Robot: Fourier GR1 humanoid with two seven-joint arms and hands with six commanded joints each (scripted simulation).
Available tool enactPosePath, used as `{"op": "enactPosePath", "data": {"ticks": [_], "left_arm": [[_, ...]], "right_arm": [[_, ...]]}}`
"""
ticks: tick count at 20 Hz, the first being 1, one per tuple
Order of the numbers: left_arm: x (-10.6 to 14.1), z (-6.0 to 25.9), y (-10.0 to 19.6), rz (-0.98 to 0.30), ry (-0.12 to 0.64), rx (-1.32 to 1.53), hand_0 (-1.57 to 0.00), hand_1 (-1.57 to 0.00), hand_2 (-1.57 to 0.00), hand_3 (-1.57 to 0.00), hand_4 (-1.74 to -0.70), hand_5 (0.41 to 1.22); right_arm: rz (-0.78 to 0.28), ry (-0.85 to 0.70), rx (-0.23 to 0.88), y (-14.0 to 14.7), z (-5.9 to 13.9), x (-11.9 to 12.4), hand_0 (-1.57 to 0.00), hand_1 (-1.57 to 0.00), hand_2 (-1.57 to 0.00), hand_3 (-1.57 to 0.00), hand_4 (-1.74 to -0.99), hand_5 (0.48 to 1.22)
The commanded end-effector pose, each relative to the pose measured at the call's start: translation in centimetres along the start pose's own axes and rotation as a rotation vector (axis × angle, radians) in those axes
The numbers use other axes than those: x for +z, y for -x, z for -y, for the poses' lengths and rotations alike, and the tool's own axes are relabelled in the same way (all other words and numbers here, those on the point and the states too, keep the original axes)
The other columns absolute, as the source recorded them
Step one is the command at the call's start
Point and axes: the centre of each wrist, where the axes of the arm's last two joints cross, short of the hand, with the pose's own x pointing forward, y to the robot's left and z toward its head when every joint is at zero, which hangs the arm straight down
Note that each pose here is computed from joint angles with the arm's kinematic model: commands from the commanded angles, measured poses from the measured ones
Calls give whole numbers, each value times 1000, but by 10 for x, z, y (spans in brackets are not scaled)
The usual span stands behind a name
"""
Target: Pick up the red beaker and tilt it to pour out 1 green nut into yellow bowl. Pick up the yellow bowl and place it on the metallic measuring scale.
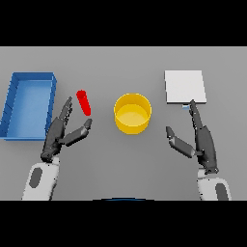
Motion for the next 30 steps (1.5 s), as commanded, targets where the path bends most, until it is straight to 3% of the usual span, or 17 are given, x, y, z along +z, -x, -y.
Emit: {"op": "enactPosePath", "data": {"ticks": [1, 12, 20, 26, 27, 28, 29, 30], "left_arm": [[-5, -1, 2, 14, -5, -13, 1, 1, 1, 1, -1227, 629], [-61, 5, 10, -3, 16, -25, 1, 1, 1, 1, -1292, 688], [-87, 7, 5, -8, 23, -40, 1, 1, 1, 1, -1289, 683], [-97, 16, 8, 20, 19, 19, 1, 1, 0, 1, -1348, 704], [-95, 16, 11, 30, 11, 41, 1, -26, -67, -31, -1378, 724], [-98, 19, 10, 19, 0, 57, -119, -146, -182, -124, -1410, 750], [-101, 20, 9, 10, -11, 72, -285, -328, -364, -292, -1449, 783], [-102, 20, 8, 2, -24, 66, -441, -481, -523, -547, -1448, 871]], "right_arm": [[7, -2, 2, -1, 1, 0, 1, 1, 1, 1, -1260, 633], [-3, 3, -1, 5, -2, -1, 1, 1, 1, 1, -1267, 640], [-9, 9, -18, 3, 1, -3, 1, 1, 1, 1, -1265, 638], [-12, 12, -1, 2, 1, -1, 1, 1, 1, 1, -1261, 641], [-6, 12, -2, 1, 3, 2, 1, 1, 1, 1, -1259, 642], [-8, 13, -1, 2, 4, 2, 1, 1, 1, 1, -1260, 642], [-9, 9, -1, 1, 1, 1, 1, 1, 1, 1, -1258, 644], [-4, 13, 6, 0, 2, 3, 1, 1, 1, 1, -1257, 645]]}}
